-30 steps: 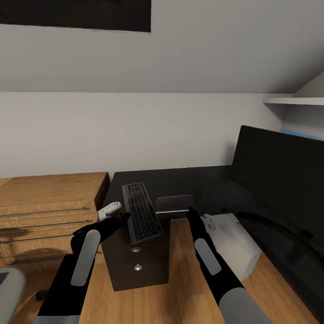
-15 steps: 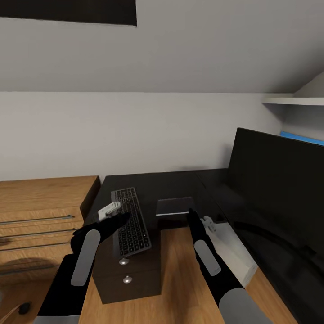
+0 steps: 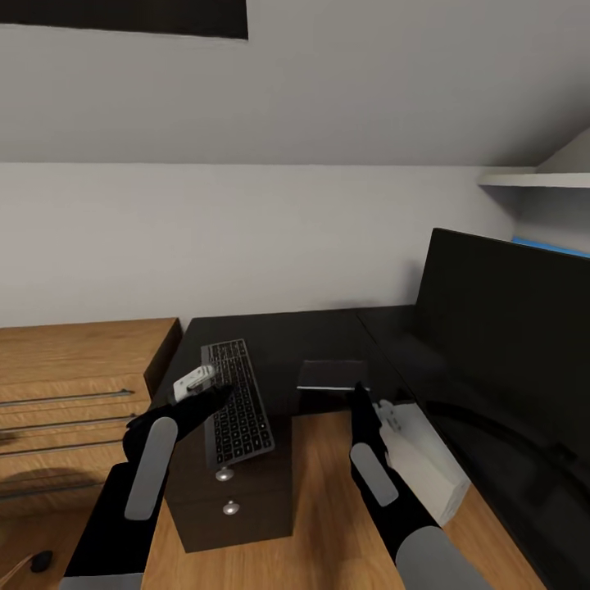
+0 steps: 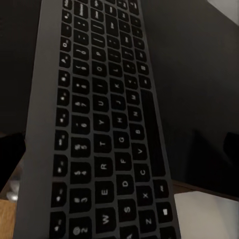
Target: In the bedroom, organize the workspace by keeping the computer under the desk, ensuring the monitor is on the desk, placing the keyboard on the desk next to the monitor, placing the mouse on the desk next to the keyboard, moving the folder from the swivel chair onto the desk next to the mouse, stacking the notebook on top of the folder with the pen on top of the notebook, and positioning the swivel chair next to the desk.
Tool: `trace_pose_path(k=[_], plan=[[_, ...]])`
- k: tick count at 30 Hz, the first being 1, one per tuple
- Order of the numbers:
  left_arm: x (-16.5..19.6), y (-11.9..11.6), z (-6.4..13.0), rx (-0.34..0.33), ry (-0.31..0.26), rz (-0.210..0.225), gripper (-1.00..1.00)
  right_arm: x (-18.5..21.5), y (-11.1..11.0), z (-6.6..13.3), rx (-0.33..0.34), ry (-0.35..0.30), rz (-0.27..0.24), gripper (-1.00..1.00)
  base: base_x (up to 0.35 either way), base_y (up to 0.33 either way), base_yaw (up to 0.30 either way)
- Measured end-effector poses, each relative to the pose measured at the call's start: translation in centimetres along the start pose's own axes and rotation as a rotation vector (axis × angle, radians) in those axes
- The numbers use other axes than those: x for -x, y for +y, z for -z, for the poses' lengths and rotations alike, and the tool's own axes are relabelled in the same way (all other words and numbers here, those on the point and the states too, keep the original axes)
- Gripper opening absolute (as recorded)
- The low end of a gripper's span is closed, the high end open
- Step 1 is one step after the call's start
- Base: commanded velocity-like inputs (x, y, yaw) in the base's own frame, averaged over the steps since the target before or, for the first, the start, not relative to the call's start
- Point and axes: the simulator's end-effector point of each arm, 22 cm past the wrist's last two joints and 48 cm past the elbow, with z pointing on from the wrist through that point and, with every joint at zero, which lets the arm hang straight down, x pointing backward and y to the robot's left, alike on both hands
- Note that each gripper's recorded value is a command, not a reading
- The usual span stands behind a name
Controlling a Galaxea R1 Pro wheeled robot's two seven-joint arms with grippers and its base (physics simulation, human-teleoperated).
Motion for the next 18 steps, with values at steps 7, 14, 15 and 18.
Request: trace_pose_path(k=[7, 14, 15, 18], plan=[[-0.8, 1.1, -0.6, 0.006, -0.004, 0.011, 1.00, -0.4, -1.3, 0.0, -0.002, -0.014, 0.003, -1.00, 0.000, 0.000, 0.000], [-1.8, 1.9, -1.1, 0.007, -0.004, 0.013, 1.00, -1.0, -2.6, 0.0, -0.003, -0.015, 0.003, -1.00, 0.000, 0.000, 0.000], [-1.9, 2.0, -1.2, 0.007, -0.004, 0.013, 1.00, -1.1, -2.7, 0.1, -0.003, -0.015, 0.002, -1.00, 0.000, 0.000, 0.000], [-2.4, 2.3, -1.5, 0.007, -0.004, 0.013, 1.00, -1.5, -3.3, 0.1, -0.004, -0.012, 0.002, -1.00, 0.000, 0.000, 0.000]])
